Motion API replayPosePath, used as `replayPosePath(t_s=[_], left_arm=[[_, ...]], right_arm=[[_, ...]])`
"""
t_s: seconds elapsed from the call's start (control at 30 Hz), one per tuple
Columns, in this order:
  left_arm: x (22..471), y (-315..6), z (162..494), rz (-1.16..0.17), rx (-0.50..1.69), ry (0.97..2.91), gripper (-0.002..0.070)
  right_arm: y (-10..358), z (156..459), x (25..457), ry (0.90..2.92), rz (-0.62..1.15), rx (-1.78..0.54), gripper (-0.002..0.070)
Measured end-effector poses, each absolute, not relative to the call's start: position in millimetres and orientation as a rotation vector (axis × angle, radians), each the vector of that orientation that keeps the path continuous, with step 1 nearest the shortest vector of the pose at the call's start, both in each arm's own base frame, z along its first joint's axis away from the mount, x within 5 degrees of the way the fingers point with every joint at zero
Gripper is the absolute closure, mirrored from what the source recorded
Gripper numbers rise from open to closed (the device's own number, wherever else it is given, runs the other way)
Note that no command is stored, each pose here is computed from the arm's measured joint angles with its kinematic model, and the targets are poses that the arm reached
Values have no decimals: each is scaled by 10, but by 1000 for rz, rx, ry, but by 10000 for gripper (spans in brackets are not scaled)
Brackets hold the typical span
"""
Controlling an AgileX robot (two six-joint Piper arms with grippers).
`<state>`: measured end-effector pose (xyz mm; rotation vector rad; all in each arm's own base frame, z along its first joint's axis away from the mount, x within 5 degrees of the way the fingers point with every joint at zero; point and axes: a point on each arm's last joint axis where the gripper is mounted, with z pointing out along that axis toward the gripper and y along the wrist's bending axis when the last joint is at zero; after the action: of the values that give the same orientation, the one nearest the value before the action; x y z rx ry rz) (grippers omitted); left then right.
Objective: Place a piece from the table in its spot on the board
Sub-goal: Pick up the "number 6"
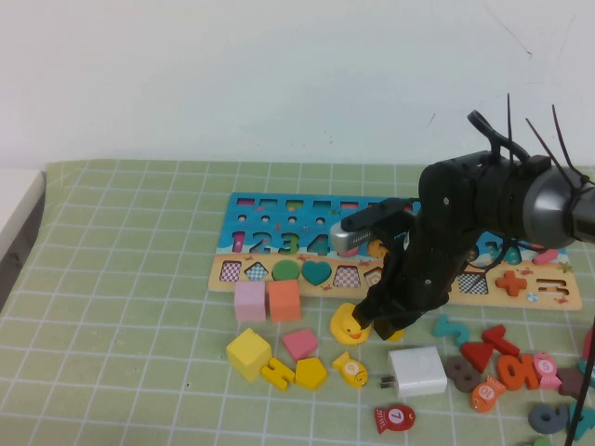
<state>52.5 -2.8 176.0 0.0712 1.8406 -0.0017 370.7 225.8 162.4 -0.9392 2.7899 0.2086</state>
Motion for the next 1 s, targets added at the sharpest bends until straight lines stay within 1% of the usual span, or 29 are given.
replayPosePath(t_s=[0.27, 0.43, 0.53, 0.63, 0.8, 1.0], left_arm=[[525, -28, 1760, -2, 71, 1841, 677], [525, -28, 1760, -2, 71, 1841, 677], [525, -28, 1760, -2, 71, 1841, 677], [525, -28, 1760, -2, 71, 1841, 677], [525, -28, 1760, -2, 71, 1841, 677], [525, -28, 1760, -2, 71, 1841, 677]], right_arm=[[2267, 1656, 3722, 2789, 210, -941, 390], [2290, 1816, 3782, 2780, 196, -932, 390], [2291, 1946, 3839, 2776, 161, -882, 390], [2296, 2012, 3848, 2799, 165, -840, 390], [2303, 1973, 3829, 2852, 184, -796, 382], [2314, 1794, 3841, 2922, 177, -742, 309]])
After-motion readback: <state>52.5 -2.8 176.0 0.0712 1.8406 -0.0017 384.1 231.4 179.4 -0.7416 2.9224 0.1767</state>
